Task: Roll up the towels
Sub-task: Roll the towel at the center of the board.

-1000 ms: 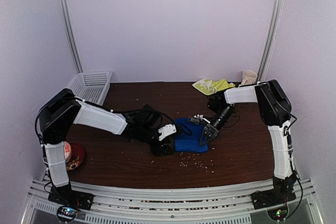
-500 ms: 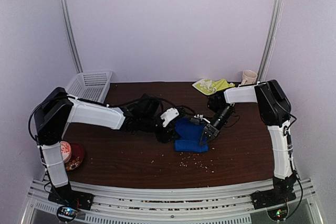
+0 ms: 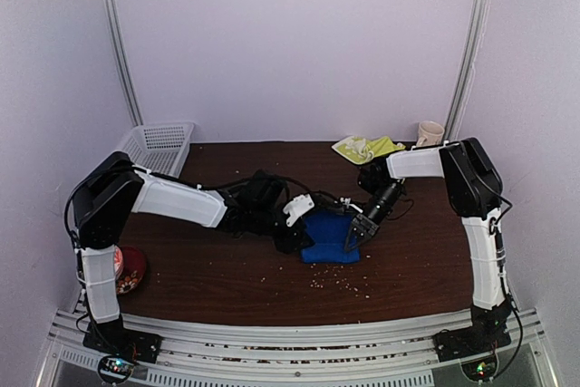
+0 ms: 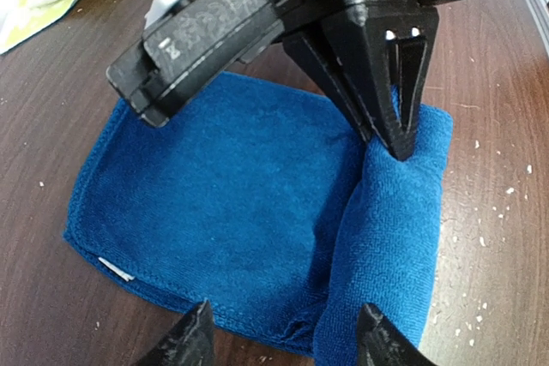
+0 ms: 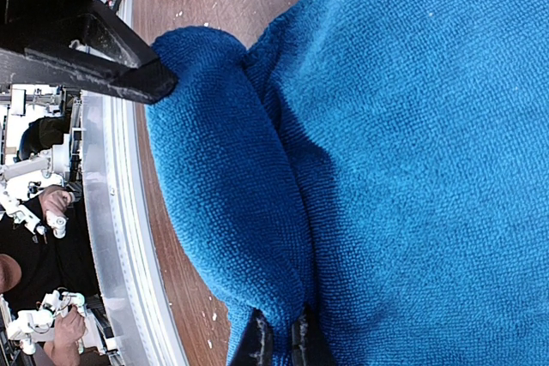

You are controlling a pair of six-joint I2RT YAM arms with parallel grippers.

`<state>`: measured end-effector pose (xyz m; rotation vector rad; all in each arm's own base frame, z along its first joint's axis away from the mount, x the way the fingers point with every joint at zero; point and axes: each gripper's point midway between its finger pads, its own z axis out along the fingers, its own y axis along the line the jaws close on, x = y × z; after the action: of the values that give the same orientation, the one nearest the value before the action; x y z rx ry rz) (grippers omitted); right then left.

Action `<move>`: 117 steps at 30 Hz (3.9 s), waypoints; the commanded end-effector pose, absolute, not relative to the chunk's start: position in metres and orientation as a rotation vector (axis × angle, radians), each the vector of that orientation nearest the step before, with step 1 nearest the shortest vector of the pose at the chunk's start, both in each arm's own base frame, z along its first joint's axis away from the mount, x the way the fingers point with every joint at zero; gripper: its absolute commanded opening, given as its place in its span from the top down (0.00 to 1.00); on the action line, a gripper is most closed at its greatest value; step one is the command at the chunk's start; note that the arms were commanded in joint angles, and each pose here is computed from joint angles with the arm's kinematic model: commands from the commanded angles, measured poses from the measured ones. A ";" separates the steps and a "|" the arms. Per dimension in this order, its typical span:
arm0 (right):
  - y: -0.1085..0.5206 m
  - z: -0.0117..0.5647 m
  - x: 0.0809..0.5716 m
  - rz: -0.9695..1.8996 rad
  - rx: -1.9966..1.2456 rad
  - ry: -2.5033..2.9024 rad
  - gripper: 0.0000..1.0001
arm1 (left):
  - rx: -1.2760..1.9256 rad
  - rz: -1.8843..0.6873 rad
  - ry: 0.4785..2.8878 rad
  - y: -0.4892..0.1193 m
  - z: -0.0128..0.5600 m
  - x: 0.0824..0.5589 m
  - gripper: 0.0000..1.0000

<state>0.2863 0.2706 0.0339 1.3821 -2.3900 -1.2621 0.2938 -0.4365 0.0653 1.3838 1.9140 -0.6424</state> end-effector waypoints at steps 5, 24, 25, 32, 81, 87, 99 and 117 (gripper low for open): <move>0.262 0.013 0.296 -1.124 1.465 -2.422 0.93 | 1.389 -0.561 1.938 -0.448 0.051 0.300 0.45; 0.256 0.044 0.304 -1.067 1.659 -2.435 0.70 | 1.386 -0.322 2.013 -0.437 0.016 0.307 0.48; 0.256 0.047 0.305 -1.063 1.673 -2.436 0.69 | 1.388 -0.323 2.013 -0.438 0.016 0.306 0.48; 0.252 0.061 0.310 -1.054 1.723 -2.462 0.65 | 1.396 -0.293 2.015 -0.438 0.010 0.304 0.48; 0.262 0.026 0.276 -1.407 1.462 -2.263 0.95 | 1.238 -0.186 1.910 -0.435 0.072 0.327 0.36; 0.260 0.029 0.275 -1.444 1.427 -2.250 0.95 | 1.074 -0.099 1.812 -0.421 0.125 0.345 0.22; 0.262 0.039 0.277 -1.495 1.426 -2.233 0.95 | 1.295 -0.278 1.612 -0.454 0.128 0.291 0.25; 0.262 0.043 0.278 -1.496 1.446 -2.233 0.95 | 1.355 -0.195 1.745 -0.461 0.067 0.300 0.37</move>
<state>0.2738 0.2649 0.0443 1.4347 -2.2300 -1.4985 0.2839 -0.4602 0.0653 1.4106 1.7333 -0.2529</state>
